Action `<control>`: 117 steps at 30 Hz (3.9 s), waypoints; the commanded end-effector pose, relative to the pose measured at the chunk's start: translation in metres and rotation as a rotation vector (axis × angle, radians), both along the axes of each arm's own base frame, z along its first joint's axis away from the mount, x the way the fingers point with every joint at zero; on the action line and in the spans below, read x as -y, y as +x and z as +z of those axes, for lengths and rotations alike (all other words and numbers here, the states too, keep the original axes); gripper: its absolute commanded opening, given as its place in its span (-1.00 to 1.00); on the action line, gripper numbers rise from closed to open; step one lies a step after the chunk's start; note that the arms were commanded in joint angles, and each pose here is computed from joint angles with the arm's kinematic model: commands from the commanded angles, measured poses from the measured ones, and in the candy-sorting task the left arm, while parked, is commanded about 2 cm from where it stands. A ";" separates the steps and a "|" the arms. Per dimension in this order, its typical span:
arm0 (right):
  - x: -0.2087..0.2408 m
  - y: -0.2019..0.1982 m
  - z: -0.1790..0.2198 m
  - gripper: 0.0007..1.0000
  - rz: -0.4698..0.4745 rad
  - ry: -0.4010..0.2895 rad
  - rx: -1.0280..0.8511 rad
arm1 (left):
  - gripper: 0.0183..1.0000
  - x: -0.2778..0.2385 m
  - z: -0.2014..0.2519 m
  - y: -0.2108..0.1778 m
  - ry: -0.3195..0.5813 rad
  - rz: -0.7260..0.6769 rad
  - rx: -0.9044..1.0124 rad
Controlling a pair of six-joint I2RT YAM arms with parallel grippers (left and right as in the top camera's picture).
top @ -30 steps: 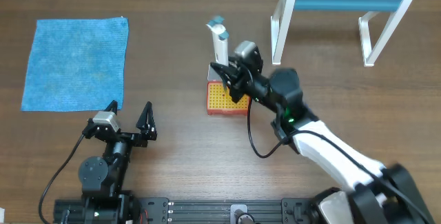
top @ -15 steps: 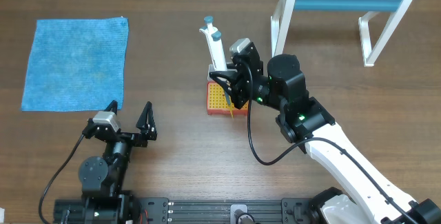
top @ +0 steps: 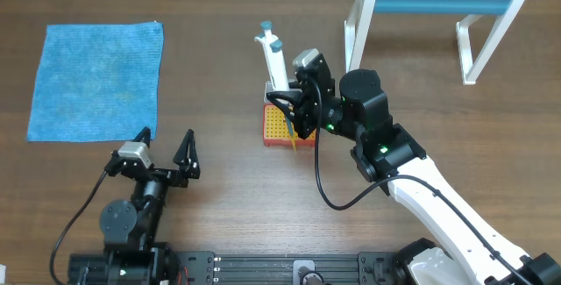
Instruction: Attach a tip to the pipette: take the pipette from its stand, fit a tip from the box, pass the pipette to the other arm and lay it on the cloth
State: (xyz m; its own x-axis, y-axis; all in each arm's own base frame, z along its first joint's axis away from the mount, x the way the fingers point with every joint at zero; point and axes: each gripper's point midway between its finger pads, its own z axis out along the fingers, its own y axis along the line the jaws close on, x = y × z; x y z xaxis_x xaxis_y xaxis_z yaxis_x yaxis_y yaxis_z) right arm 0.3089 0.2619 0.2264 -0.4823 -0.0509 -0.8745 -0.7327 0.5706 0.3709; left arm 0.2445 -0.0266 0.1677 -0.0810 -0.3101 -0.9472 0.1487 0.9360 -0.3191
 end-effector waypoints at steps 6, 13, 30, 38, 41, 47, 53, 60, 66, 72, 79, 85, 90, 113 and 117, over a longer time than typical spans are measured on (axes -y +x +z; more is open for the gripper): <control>-0.009 -0.010 0.014 -0.84 0.008 0.142 -0.176 | 0.94 0.052 -0.003 -0.018 -0.901 -0.264 -0.315; -0.012 -0.014 0.017 -0.84 0.037 0.159 -0.190 | 0.93 0.034 0.017 -0.009 -0.930 -0.191 -0.192; -0.013 -0.016 0.017 -0.84 0.049 0.162 -0.196 | 0.94 0.064 0.098 0.039 -0.840 -0.427 -0.186; -0.013 -0.017 0.017 -0.84 0.050 0.163 -0.197 | 0.94 0.127 0.122 0.080 -0.683 -0.970 -0.506; -0.013 -0.018 0.017 -0.84 0.050 0.174 -0.217 | 0.94 0.136 0.127 0.093 -0.632 -1.046 -0.473; -0.018 -0.027 0.019 -0.84 0.089 0.209 -0.285 | 0.94 0.170 0.154 0.075 -0.476 -1.210 -0.269; -0.021 -0.035 0.021 -0.84 0.131 0.228 -0.322 | 0.93 0.192 0.153 0.060 -0.439 -1.288 -0.263; -0.025 -0.043 0.030 -0.84 0.194 0.255 -0.313 | 0.93 0.194 0.149 0.060 -0.429 -1.298 -0.265; -0.025 -0.044 0.031 -0.84 0.199 0.261 -0.329 | -0.18 0.196 0.149 0.058 -0.428 -1.305 -0.266; -0.028 -0.057 0.034 -0.84 0.274 0.270 -0.347 | -0.98 0.200 0.150 0.058 -0.436 -1.300 -0.261; -0.027 -0.055 0.033 0.52 0.263 0.269 -0.345 | -0.98 0.199 0.149 0.071 -0.481 -1.233 -0.274; -0.005 -0.038 0.034 0.53 0.242 0.258 -0.268 | -0.97 0.158 0.090 0.115 -0.555 -0.948 -0.471; 0.034 -0.027 0.027 0.53 0.218 0.286 -0.349 | -0.98 0.089 0.035 0.142 -0.675 -0.604 -0.655; 0.068 -0.006 0.008 0.53 0.067 0.267 -0.406 | -0.99 -0.213 0.039 0.101 0.162 0.335 -1.355; 0.068 -0.008 0.006 0.53 0.056 0.279 -0.452 | -0.99 -0.247 0.025 0.148 0.243 0.337 -1.354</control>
